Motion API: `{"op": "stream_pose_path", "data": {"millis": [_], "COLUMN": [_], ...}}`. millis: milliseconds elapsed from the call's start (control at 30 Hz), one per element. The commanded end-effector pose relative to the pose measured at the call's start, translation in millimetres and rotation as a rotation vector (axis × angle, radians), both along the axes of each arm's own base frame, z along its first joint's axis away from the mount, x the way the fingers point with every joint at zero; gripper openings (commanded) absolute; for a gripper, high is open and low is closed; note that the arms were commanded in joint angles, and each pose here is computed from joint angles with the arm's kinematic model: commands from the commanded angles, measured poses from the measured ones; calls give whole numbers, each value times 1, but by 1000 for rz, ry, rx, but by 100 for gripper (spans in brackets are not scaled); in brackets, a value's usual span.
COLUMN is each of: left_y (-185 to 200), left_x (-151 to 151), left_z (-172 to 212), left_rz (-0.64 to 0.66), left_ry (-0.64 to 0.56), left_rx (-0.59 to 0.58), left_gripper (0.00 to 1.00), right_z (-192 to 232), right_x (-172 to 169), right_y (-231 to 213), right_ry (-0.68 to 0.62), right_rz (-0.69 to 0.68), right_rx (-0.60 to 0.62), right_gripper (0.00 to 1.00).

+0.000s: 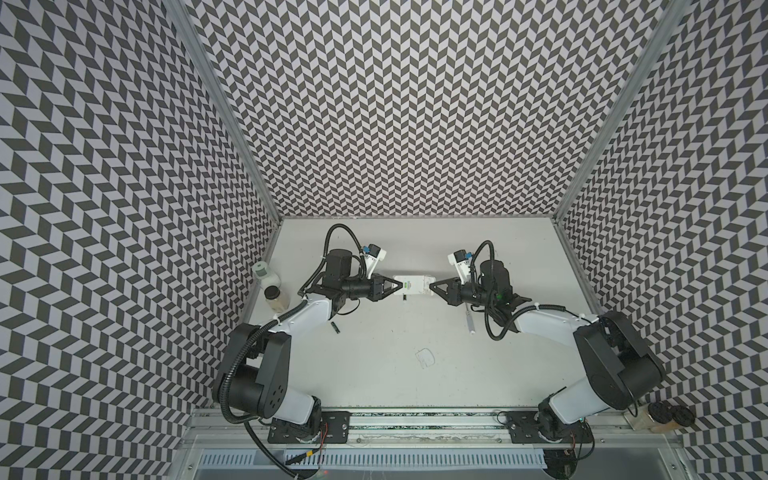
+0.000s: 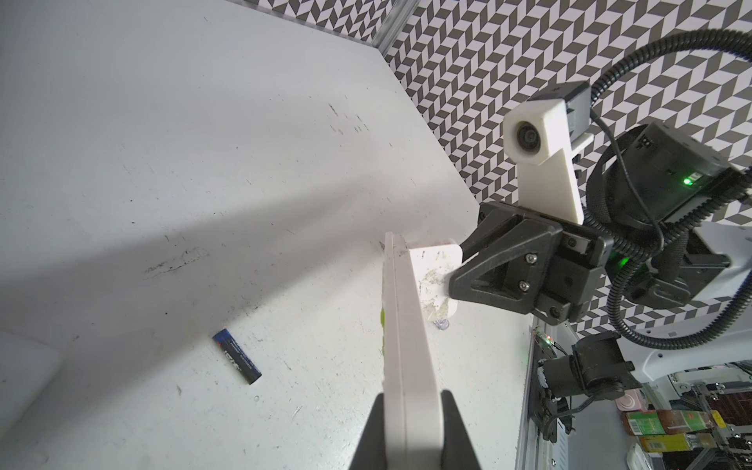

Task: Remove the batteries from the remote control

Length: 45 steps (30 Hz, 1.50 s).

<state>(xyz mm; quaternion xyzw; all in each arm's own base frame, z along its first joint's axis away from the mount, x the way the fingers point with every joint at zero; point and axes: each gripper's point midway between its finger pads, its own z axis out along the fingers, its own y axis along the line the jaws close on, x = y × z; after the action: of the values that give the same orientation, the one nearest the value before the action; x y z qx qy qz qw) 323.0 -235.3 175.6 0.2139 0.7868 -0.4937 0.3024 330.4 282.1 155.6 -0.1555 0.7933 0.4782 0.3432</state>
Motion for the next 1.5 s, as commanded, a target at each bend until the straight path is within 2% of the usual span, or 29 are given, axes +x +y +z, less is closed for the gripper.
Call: {"op": "stream_pose_path", "data": {"millis": [0, 333, 433, 667, 867, 1033, 1267, 1367, 1467], "left_y": [-15, -11, -8, 1, 9, 18, 18, 11, 11], "left_x": [-7, -8, -9, -19, -38, -55, -65, -74, -74], "left_z": [29, 24, 10, -15, -16, -46, -71, -85, -96], "left_rz": [-88, -81, -71, -60, -76, -47, -54, -107, -91], "left_ry": [-79, -99, -80, -13, 4, 89, 126, 127, 141], "left_rx": [-58, -28, -7, 62, 86, 130, 180, 208, 251], "left_gripper": [0, 0, 0, 0, 0, 0, 0, 0, 0], "right_z": [7, 29, 36, 45, 33, 9, -21, -37, -55], "right_x": [3, 0, -7, -6, 13, 29, 38, 40, 41], "right_y": [9, 4, 2, -30, -86, -130, -165, -175, -180], "right_ry": [-26, -68, -91, -114, -73, -52, 21, 59, 107], "right_rz": [20, 22, 27, -53, -249, -456, -589, -601, -614], "right_rx": [15, 22, 52, 11, -102, -291, -452, -506, -551], "right_gripper": [4, 0, 0, 0, 0, 0, 1, 1, 1]}}
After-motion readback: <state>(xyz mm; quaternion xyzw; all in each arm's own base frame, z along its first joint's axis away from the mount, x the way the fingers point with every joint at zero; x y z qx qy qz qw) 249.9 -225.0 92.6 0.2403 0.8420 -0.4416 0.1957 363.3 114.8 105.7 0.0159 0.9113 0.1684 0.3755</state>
